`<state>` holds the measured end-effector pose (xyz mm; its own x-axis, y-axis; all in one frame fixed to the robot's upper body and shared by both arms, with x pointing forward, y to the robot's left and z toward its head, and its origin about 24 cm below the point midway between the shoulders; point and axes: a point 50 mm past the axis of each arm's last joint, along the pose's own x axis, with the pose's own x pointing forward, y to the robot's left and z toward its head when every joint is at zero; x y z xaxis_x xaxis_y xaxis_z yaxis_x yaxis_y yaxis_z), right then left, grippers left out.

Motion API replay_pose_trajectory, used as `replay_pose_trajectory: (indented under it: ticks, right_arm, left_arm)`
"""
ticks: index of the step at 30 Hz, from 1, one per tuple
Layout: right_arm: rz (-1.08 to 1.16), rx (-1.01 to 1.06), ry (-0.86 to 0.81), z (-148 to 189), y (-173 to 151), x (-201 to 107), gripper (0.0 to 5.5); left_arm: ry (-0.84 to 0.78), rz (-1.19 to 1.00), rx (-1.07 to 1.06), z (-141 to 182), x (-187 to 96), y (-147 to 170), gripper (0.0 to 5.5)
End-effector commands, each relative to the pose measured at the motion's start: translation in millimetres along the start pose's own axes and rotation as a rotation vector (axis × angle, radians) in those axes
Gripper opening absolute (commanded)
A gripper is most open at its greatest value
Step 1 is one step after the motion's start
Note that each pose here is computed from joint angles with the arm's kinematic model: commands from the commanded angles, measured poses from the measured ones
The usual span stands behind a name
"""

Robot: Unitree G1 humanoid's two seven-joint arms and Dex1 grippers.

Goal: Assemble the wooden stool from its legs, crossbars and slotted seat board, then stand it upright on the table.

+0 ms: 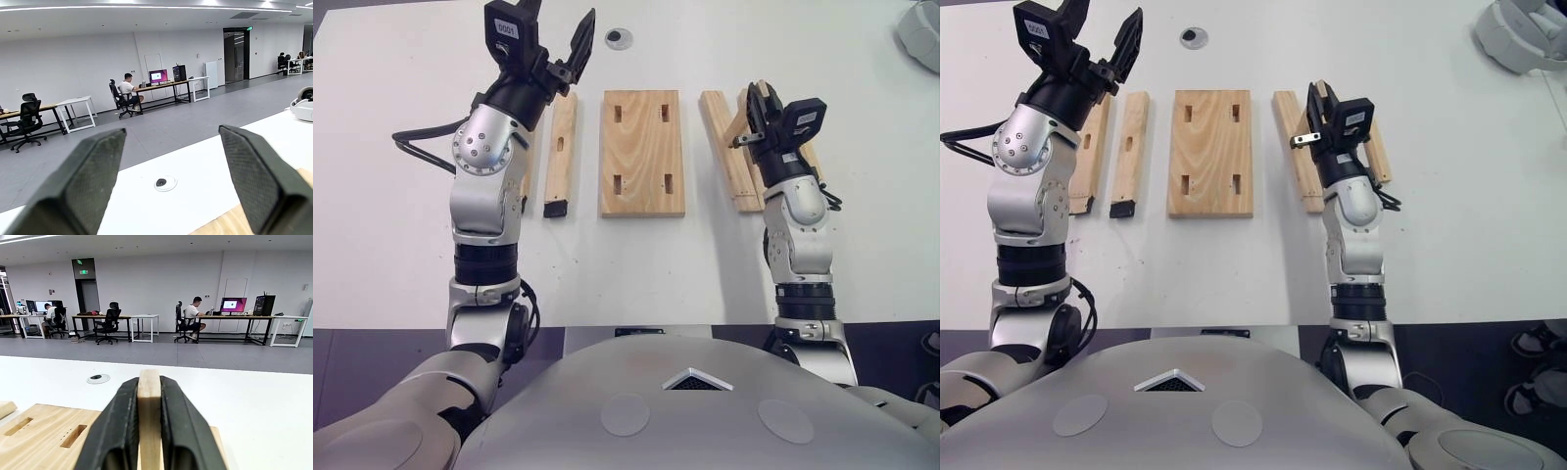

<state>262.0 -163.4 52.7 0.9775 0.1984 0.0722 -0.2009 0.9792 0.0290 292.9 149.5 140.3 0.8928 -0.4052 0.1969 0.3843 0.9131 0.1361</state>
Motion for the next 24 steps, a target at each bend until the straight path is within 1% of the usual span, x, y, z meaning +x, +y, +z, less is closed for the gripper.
replay_pose_trajectory:
  ticks: [1, 7, 9, 11, 13, 14, 16, 24]
  right_arm:
    - [-0.13, 0.105, 0.748, -119.7, -20.3, -94.7, 0.42]
    - [-0.141, 0.167, 0.654, -122.3, -22.4, -101.5, 0.42]
    - [-0.158, 0.196, 0.553, -113.0, -26.0, -93.7, 0.42]
    - [-0.182, 0.266, 0.439, -98.5, -31.3, -80.4, 0.42]
    - [-0.199, 0.333, 0.38, -89.8, -36.1, -72.9, 0.42]
    - [-0.186, 0.327, 0.365, -86.2, -37.7, -70.4, 0.42]
    - [-0.147, 0.278, 0.365, -82.7, -38.1, -67.7, 0.42]
    - [-0.025, 0.016, 0.535, -92.9, -27.1, -70.2, 0.42]
  left_arm:
    - [0.014, -0.018, 0.077, 0.4, -2.0, 1.4, 3.5]
    - [0.015, -0.015, 0.092, -0.3, -2.5, 0.9, 3.5]
    - [0.013, -0.014, 0.095, 0.0, -2.2, 0.6, 3.5]
    - [0.01, -0.015, 0.095, 0.3, -1.8, 0.3, 3.5]
    - [0.006, -0.016, 0.097, 0.7, -1.3, 0.0, 3.5]
    - [0.004, -0.017, 0.097, 0.9, -1.1, 0.0, 3.5]
    - [0.003, -0.015, 0.099, 0.6, -1.6, -0.6, 3.5]
    - [0.006, -0.016, 0.099, -0.9, -2.6, -2.1, 3.5]
